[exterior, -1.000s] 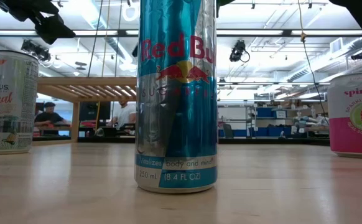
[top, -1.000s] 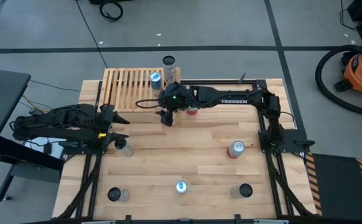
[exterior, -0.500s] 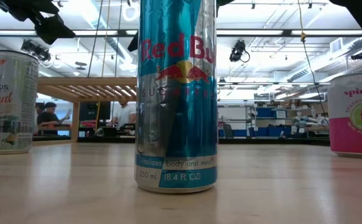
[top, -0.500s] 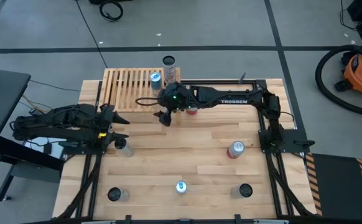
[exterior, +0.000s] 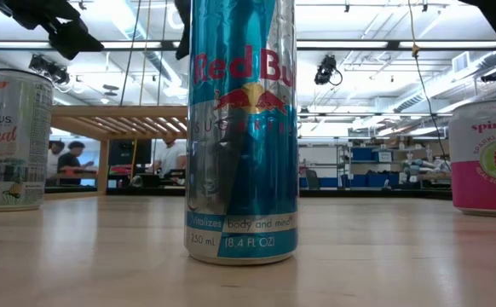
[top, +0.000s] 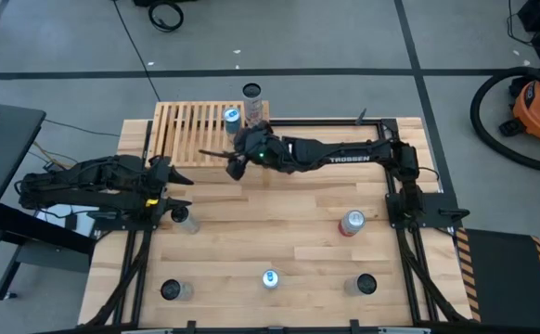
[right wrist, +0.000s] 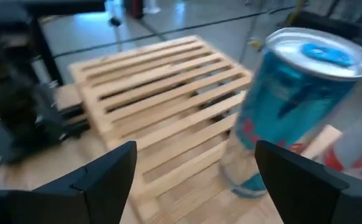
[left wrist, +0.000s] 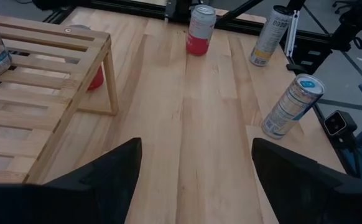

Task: Place canned beverage on shelf
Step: Put the top blue soda can on the shelf

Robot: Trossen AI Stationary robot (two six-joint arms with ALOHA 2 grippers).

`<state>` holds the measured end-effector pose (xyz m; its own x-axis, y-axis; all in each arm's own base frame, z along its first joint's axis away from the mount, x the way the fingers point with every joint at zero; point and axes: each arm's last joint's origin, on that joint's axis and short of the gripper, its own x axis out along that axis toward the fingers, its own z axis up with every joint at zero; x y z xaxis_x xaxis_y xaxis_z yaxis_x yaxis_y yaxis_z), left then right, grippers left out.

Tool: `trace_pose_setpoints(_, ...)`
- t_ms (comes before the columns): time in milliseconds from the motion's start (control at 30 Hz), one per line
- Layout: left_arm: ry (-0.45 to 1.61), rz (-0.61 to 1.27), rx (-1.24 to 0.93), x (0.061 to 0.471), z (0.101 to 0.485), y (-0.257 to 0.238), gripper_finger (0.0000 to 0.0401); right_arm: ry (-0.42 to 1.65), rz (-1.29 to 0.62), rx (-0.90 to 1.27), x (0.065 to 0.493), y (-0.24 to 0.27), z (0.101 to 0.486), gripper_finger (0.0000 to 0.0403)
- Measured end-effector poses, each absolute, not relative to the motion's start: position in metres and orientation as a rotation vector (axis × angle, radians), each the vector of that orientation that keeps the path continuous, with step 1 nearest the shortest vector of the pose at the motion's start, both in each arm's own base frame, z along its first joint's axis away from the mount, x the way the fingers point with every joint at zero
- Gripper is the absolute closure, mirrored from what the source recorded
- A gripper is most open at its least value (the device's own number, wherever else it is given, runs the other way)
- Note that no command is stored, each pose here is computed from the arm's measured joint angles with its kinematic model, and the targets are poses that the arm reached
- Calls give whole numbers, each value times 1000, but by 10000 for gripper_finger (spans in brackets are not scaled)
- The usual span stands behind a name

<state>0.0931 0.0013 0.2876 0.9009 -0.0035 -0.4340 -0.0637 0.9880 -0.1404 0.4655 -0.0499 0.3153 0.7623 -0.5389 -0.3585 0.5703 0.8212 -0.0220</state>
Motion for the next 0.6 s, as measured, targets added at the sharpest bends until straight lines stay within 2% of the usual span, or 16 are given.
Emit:
trace_pose_setpoints(300,453,31,-153,93,287,1,87,344,-738,89,487,-49,269,66)
trace_pose_setpoints(600,455,31,-152,93,287,1,87,278,-951,-19,485,-32,276,66)
